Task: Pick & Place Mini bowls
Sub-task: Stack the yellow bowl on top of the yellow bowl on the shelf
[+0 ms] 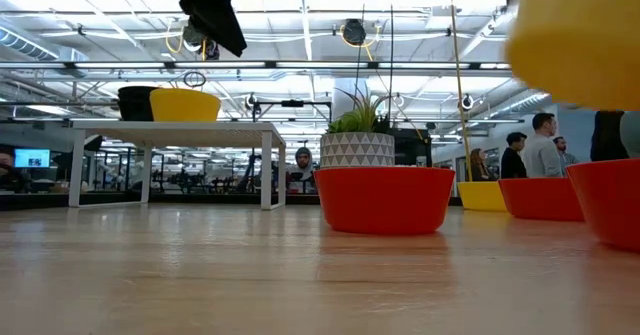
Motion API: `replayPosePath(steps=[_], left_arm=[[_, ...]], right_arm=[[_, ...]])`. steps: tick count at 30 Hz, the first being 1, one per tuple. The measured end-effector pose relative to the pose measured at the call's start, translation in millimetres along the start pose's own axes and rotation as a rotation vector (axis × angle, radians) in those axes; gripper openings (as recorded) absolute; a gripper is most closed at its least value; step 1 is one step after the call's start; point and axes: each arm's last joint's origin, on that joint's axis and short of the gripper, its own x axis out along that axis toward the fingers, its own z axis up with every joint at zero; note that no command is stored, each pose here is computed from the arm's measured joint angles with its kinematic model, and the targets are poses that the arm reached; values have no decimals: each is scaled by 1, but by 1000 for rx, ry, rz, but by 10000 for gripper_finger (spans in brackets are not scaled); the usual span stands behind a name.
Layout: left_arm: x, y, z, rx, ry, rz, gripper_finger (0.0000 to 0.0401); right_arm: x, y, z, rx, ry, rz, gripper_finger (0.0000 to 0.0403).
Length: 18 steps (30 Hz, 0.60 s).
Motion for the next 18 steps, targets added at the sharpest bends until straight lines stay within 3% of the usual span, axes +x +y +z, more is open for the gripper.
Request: replayPosePath(steps=[3,10,18], left_arm=[[0,0,0,-6,0,0,202],[0,0,0,-26,0,0,202],[-6,1,0,-72,-18,-1,202]], right_arm=[[7,-14,26,-65,-88,-12,1],[26,-41,89,-188,-325,112,0],[66,-76,131,-210,-500,63,0]])
